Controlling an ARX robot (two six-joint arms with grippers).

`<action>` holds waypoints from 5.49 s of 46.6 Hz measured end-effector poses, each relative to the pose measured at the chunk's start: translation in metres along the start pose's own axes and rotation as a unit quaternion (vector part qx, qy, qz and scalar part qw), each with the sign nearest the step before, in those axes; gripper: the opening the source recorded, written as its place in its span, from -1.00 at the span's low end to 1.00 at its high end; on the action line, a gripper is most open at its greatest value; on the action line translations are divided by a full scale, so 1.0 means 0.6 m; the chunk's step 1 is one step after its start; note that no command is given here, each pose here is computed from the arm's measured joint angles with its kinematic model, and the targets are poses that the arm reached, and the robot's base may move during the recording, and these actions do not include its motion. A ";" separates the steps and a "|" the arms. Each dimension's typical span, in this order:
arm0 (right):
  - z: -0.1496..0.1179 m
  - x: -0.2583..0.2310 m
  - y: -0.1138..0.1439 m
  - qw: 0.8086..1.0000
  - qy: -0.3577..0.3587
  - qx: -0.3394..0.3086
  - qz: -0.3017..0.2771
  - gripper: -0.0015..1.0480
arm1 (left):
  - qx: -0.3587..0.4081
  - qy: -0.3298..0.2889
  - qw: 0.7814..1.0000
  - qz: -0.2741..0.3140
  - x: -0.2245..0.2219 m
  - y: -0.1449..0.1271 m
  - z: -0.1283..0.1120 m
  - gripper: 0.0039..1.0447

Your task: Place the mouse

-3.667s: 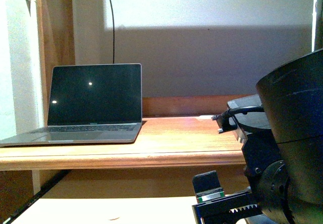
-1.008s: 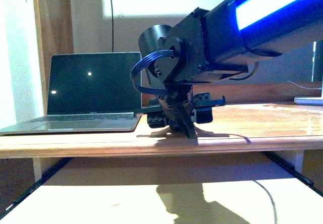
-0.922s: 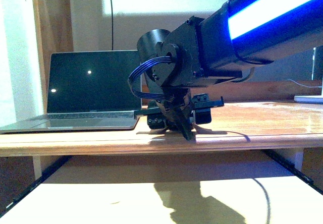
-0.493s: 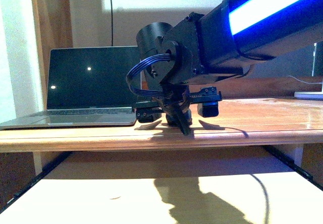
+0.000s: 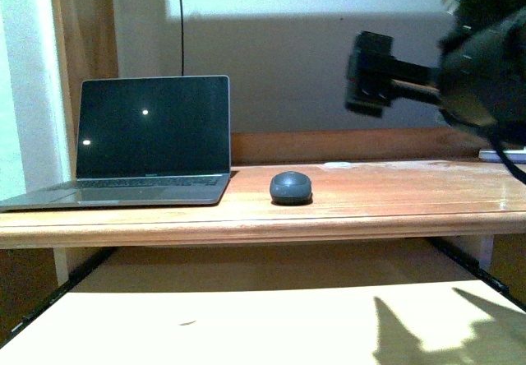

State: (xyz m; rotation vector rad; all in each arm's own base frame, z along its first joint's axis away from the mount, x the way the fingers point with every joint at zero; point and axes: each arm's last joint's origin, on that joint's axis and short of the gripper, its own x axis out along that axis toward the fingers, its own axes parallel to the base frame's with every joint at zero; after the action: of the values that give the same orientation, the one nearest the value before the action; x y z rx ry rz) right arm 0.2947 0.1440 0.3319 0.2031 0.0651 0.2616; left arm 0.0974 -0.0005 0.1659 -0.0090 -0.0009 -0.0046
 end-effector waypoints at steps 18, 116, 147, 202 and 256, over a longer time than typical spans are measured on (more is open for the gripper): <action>-0.112 -0.181 -0.107 0.980 0.076 0.014 0.183 0.86 | 0.000 0.000 1.000 0.000 0.000 0.000 0.000 0.86; -0.200 0.049 -0.079 0.991 0.079 -0.036 -0.099 0.86 | 0.000 0.000 1.000 0.000 0.000 0.000 0.000 0.86; -0.181 -0.308 -0.136 0.992 -0.018 0.048 -0.113 0.81 | 0.000 0.000 1.000 0.000 0.000 0.000 0.000 0.86; -0.251 -0.370 -0.201 0.986 -0.035 -0.100 -0.129 -0.95 | 0.000 0.000 1.000 0.000 0.000 0.000 0.000 0.86; -0.251 -0.370 -0.201 0.986 -0.036 -0.100 -0.128 0.86 | 0.000 0.000 1.000 0.000 0.000 0.000 0.000 0.86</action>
State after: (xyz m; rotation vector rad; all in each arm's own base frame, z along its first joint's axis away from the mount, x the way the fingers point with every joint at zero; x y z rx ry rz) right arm 0.0972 0.0003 0.1679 0.0025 -0.0063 0.0027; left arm 0.0974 -0.0005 0.1659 -0.0086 -0.0009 -0.0050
